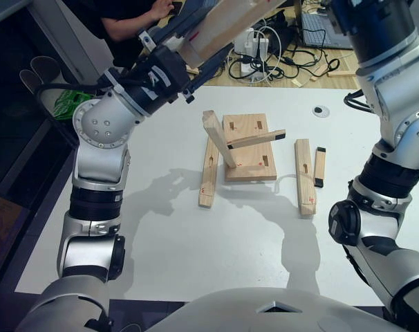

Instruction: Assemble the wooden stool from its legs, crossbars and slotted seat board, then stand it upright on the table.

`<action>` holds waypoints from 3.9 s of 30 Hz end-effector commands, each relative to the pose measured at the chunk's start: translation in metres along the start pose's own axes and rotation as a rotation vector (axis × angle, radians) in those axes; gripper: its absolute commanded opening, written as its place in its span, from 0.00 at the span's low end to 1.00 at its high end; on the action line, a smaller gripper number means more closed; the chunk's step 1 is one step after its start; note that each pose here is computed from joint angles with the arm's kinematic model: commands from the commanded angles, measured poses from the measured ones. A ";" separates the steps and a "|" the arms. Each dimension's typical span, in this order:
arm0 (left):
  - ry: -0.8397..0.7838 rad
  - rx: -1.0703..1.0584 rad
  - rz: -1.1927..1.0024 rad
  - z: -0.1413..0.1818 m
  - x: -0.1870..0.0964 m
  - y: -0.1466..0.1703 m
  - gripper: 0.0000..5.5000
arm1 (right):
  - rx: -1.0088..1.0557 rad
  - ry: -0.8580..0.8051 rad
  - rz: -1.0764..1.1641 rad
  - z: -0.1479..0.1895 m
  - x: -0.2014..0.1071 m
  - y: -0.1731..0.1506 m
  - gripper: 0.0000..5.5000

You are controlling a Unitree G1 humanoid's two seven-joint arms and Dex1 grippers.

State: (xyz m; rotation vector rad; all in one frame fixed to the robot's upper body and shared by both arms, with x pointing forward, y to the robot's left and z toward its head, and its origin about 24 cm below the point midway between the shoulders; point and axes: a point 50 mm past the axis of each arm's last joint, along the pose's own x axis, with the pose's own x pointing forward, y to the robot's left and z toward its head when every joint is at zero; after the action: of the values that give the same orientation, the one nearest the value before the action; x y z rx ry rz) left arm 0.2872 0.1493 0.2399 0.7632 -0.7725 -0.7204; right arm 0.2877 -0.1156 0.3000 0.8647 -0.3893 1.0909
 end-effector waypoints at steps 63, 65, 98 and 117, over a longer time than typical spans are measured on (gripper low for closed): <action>0.516 -0.823 0.916 -0.069 -0.033 -0.083 0.93 | -0.287 0.341 -0.925 -0.053 -0.142 -0.089 0.18; 0.516 -0.824 0.916 -0.069 -0.032 -0.084 0.93 | -0.307 0.370 -0.905 -0.056 -0.137 -0.088 0.18; 0.505 -0.834 0.929 -0.076 -0.020 -0.090 0.93 | -0.429 0.610 -0.647 -0.070 -0.115 -0.075 0.18; 0.510 -0.833 0.924 -0.076 -0.021 -0.089 0.93 | -0.778 1.039 -0.709 -0.116 -0.168 -0.094 0.64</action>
State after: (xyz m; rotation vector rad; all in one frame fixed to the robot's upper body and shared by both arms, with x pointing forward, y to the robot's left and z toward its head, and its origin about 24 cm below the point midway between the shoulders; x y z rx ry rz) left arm 0.3107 0.1452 0.1199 -0.2149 -0.2287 0.0529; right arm 0.2925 -0.1413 0.1216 -0.2436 0.1428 0.5068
